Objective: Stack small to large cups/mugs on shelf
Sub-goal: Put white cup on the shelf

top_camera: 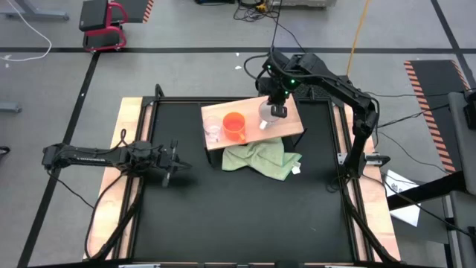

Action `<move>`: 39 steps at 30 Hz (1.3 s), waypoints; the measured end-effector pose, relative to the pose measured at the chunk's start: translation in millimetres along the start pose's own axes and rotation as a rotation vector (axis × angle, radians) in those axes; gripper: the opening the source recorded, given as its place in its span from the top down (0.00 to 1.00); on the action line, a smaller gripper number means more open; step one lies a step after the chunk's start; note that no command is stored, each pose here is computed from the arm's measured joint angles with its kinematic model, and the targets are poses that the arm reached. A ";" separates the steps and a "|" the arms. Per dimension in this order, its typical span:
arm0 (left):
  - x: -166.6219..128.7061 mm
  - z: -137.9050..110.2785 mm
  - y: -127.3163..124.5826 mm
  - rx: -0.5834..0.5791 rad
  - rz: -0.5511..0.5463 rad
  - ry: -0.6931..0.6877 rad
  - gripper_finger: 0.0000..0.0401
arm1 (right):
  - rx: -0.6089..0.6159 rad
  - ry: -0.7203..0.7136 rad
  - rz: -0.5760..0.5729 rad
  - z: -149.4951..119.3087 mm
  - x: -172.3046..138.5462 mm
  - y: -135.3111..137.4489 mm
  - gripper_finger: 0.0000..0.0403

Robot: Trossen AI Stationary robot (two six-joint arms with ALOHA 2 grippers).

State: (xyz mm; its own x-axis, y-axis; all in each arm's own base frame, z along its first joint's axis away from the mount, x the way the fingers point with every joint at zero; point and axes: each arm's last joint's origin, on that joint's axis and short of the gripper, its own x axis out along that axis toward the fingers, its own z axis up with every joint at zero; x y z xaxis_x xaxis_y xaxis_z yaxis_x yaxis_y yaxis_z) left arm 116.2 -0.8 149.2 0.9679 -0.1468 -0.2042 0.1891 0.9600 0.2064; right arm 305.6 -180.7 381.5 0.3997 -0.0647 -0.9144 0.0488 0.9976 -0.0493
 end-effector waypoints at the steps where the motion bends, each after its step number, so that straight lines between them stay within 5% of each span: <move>1: 0.0 0.0 0.0 -0.002 0.000 0.000 0.94 | -0.008 -0.001 0.000 0.1 0.0 0.0 0.97; 39: 0.0 0.0 0.0 -0.011 0.000 0.000 0.94 | -0.302 0.018 0.030 -3.4 21.6 -0.1 0.97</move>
State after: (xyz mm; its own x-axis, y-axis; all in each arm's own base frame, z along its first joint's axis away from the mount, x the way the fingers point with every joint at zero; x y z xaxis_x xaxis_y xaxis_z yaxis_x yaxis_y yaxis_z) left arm 116.2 -0.9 149.2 0.9679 -0.1469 -0.2038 0.1874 0.9625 0.1963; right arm 311.1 -182.1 360.4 0.3801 -0.0370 -0.9242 -0.2386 0.9615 -0.1366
